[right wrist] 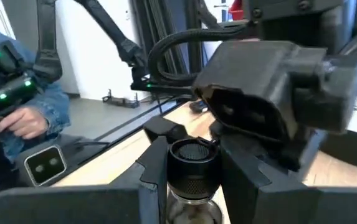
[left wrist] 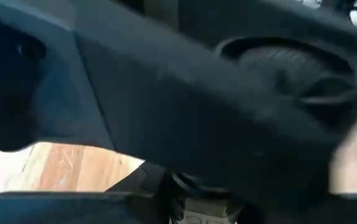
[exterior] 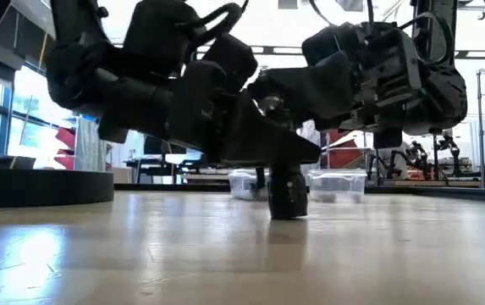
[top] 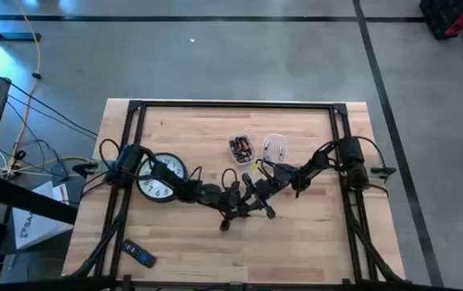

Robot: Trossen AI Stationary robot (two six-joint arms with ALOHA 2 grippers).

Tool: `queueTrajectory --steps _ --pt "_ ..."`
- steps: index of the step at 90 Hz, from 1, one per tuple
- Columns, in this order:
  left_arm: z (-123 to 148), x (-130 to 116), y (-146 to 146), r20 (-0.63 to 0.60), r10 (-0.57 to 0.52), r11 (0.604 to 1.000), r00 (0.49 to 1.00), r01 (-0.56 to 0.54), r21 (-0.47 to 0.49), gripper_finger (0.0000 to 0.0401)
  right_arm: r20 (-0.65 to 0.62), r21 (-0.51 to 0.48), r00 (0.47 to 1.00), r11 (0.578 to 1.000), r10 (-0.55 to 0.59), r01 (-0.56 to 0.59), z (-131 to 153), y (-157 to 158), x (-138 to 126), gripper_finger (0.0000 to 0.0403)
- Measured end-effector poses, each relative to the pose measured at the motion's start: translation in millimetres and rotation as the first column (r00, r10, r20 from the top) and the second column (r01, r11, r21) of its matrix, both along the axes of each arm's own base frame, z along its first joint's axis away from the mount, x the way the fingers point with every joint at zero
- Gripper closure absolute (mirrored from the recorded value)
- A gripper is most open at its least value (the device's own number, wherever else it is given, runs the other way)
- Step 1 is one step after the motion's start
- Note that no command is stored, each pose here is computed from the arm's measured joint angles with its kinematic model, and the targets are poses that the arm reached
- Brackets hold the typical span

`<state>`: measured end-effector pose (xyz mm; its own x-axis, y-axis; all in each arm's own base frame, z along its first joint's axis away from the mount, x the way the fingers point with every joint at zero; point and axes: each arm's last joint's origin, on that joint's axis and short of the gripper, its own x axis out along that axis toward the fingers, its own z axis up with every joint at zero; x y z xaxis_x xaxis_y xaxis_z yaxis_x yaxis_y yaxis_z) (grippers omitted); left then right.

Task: Insert battery
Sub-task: Close the lid of the black flashlight

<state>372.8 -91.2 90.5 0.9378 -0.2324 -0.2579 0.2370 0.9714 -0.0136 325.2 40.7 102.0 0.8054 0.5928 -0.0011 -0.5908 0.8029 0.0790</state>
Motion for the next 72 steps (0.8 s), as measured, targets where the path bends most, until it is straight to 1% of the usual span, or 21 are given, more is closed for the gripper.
queueTrajectory --steps 9,20,47,64,72 --pt "2 3 -3 0.007 -0.024 1.0 1.0 0.024 0.013 0.0302 -0.029 0.012 0.999 0.999 0.031 -0.03 -4 -1 -6 0.0327" --pt "5 7 -5 0.007 -0.038 0.999 0.999 0.038 0.028 0.0302 -0.026 0.011 0.999 0.999 0.048 -0.047 -5 1 -12 0.0327" --pt "11 15 -13 0.01 -0.077 0.996 0.997 0.077 0.039 0.0302 0.018 -0.051 0.997 0.996 0.078 -0.077 -6 7 -16 0.0327" --pt "13 15 -18 0.027 -0.079 0.995 0.997 0.077 0.071 0.0302 0.045 -0.085 0.995 0.993 0.085 -0.081 -6 8 -16 0.0327" --pt "14 15 -19 0.034 -0.087 0.993 0.996 0.084 0.081 0.0302 0.052 -0.091 0.993 0.99 0.108 -0.103 -5 9 -14 0.0327"
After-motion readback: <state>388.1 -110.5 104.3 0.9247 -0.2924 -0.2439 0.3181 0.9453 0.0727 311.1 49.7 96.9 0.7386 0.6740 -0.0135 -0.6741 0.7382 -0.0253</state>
